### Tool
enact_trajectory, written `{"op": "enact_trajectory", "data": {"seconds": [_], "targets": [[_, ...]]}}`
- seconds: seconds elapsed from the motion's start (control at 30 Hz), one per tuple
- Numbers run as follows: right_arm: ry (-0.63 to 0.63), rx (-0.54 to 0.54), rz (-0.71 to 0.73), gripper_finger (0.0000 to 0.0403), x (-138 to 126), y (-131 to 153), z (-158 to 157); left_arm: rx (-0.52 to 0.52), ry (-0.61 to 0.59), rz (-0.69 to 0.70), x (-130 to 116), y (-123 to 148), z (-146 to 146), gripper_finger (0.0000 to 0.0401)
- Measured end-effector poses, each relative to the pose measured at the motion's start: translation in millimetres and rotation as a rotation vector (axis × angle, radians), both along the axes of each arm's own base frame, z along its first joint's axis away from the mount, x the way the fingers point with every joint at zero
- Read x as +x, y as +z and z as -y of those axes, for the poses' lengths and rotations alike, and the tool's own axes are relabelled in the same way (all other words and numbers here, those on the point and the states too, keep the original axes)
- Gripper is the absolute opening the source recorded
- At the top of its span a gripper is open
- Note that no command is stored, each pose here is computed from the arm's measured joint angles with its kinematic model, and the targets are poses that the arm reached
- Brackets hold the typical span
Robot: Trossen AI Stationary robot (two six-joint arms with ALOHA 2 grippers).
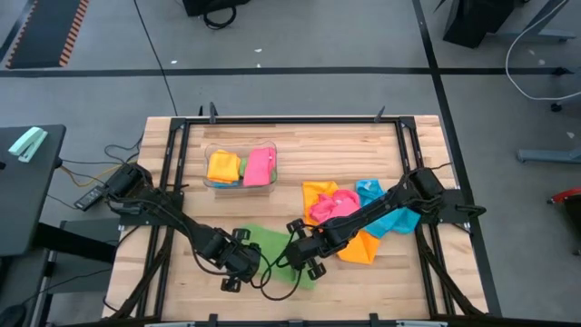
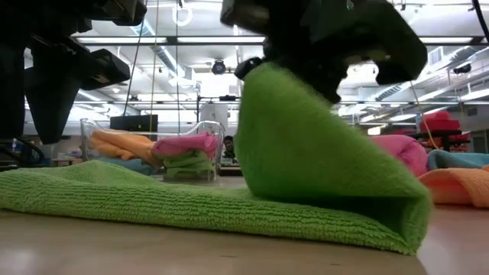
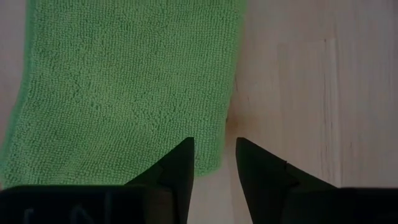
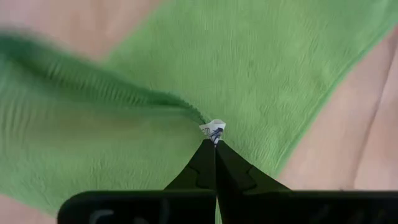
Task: Fold microfiber towels
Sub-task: Fold the green microfiber towel
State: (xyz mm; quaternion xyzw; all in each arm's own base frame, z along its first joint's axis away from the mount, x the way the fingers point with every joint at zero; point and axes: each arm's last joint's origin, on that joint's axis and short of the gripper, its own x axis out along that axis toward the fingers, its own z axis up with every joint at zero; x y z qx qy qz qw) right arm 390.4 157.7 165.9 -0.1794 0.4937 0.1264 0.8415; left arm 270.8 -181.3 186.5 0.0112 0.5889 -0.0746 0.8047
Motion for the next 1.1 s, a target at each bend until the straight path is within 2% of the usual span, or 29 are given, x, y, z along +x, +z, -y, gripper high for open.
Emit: {"op": "enact_trajectory", "data": {"seconds": [0.2,0.6,1.1], "targets": [[-0.019,0.003,-0.004,0.0001,2.7,-9.1,-1.3,-0.005,0.000,0.006,0.4,0.2,0.6,0.0122],[-0.062,0.019,0.007,0.0020,5.6,-8.7,3.3,-0.010,0.002,0.013,1.1,0.4,1.2,0.0121],[-0.114,0.032,0.012,0.0024,8.2,-8.4,9.4,-0.017,0.022,0.011,1.1,0.4,1.2,0.0120]]}}
